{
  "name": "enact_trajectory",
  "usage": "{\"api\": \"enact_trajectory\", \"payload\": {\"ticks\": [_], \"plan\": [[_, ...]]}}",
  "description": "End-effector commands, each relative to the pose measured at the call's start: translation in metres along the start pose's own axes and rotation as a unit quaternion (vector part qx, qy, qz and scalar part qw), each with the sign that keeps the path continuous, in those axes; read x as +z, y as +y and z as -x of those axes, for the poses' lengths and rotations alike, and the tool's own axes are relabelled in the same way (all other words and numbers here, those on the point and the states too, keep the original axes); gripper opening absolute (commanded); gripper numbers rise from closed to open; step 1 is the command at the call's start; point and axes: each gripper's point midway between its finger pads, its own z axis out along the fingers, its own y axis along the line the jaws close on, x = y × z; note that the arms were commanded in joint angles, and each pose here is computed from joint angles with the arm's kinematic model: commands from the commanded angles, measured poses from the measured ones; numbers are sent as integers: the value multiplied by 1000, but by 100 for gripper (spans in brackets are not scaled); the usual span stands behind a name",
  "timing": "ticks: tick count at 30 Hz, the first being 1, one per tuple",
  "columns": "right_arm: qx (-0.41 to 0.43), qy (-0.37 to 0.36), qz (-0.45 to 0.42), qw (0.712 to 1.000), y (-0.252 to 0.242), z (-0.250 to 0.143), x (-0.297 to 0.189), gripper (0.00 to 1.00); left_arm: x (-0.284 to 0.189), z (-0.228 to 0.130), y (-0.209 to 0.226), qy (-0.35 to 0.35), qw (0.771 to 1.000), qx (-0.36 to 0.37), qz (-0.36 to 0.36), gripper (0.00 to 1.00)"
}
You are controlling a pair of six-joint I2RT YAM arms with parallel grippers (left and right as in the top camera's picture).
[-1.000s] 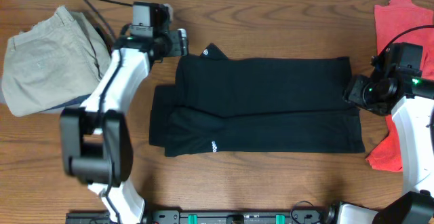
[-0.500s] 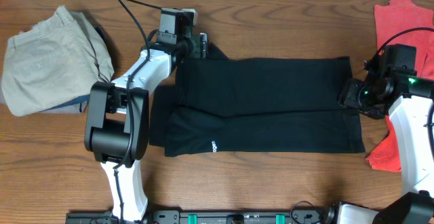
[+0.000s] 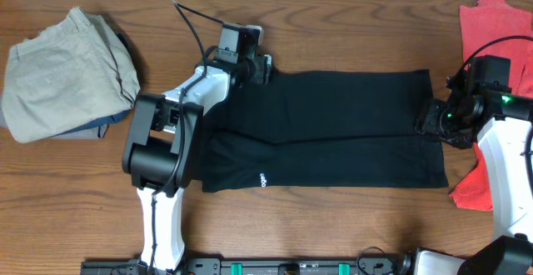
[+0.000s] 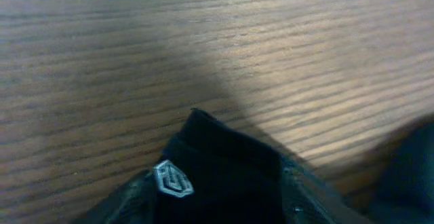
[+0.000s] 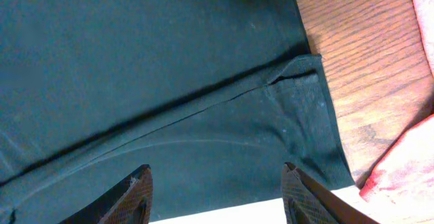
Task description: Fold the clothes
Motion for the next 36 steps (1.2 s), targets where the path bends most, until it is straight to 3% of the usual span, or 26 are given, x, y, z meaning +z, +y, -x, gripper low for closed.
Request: {"api": "enact_trajectory", "payload": {"ticks": [1, 5, 9, 16, 25, 26, 28, 29, 32, 36], "plan": [[-10, -1, 5, 1000, 5, 0, -1, 59, 4, 3, 2, -1, 1000, 5, 1, 37], [-10, -4, 6, 1000, 6, 2, -1, 59, 4, 4, 2, -3, 1000, 6, 1, 21], [-12, -18, 7, 1000, 6, 8, -1, 58, -1, 14, 3, -16, 1000, 4, 1, 13], [-46, -70, 12, 996, 11, 40, 7, 57, -40, 58, 6, -69, 997, -42, 0, 12], [-62, -87, 14, 994, 13, 76, 60, 57, -60, 52, 2, -45, 997, -59, 4, 12], [-62, -79, 13, 995, 13, 75, 67, 57, -60, 53, 0, -48, 997, -58, 3, 15], [-59, -62, 11, 996, 11, 71, 80, 61, -58, 56, -5, -55, 997, -51, -2, 45], [-58, -54, 10, 997, 10, 68, 85, 63, -57, 58, -7, -59, 997, -49, -4, 50], [-57, -44, 8, 997, 8, 65, 92, 67, -50, 62, -13, -72, 997, -39, -10, 60], [-57, -46, 8, 997, 8, 66, 90, 69, -33, 62, -13, -83, 996, -34, -15, 63]]}}
